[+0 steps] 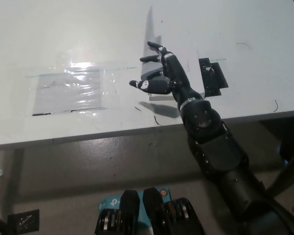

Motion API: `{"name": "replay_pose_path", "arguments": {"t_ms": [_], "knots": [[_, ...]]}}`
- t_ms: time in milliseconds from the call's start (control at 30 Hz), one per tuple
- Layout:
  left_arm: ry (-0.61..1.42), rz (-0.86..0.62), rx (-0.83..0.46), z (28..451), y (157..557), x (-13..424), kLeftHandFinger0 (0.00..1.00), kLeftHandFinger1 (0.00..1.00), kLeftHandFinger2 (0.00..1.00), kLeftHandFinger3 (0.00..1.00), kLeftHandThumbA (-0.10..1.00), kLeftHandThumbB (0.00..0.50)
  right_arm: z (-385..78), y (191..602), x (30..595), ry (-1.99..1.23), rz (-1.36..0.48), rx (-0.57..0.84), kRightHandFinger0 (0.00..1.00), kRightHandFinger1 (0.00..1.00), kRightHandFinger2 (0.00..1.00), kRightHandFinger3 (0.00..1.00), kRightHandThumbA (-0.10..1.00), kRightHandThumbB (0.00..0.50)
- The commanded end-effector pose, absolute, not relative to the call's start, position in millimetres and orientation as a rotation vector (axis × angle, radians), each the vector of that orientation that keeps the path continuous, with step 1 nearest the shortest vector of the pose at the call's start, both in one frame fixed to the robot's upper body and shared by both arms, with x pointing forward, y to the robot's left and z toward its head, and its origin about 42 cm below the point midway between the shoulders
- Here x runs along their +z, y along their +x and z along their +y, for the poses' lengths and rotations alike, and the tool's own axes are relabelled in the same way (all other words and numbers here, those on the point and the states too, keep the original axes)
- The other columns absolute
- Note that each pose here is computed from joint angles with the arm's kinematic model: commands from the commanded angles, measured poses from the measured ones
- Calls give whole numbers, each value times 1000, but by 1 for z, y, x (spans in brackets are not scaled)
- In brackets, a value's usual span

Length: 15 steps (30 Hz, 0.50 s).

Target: The robot uses its right hand to slide under the cover of the book kept in the middle of the desk and open it

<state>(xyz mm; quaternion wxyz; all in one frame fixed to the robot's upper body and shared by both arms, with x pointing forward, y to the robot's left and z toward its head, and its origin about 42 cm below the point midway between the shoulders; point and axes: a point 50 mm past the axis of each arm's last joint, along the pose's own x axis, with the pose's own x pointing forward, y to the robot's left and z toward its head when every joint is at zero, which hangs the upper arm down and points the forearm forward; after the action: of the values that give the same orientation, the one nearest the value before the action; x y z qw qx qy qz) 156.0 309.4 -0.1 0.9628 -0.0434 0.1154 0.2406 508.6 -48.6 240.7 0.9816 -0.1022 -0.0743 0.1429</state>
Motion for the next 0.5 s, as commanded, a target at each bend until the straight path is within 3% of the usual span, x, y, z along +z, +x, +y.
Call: {"name": "replay_pose_path", "arguments": {"t_ms": [0,33,233,467], "knots": [[-44,212,494,313,156,7,572,535,494,553,601,5,-20,515,285,-258,-333,348,463,598,615,870,898,110],[-41,204,482,312,158,7,571,531,485,543,600,0,-21,516,284,-262,-336,346,453,589,606,859,882,92],[-22,193,464,311,163,9,535,491,422,465,608,0,-16,520,279,-303,-321,362,416,555,584,824,849,105],[-12,192,440,308,171,10,534,496,444,495,603,0,-10,524,273,-387,-336,405,429,537,590,841,870,127]]}}
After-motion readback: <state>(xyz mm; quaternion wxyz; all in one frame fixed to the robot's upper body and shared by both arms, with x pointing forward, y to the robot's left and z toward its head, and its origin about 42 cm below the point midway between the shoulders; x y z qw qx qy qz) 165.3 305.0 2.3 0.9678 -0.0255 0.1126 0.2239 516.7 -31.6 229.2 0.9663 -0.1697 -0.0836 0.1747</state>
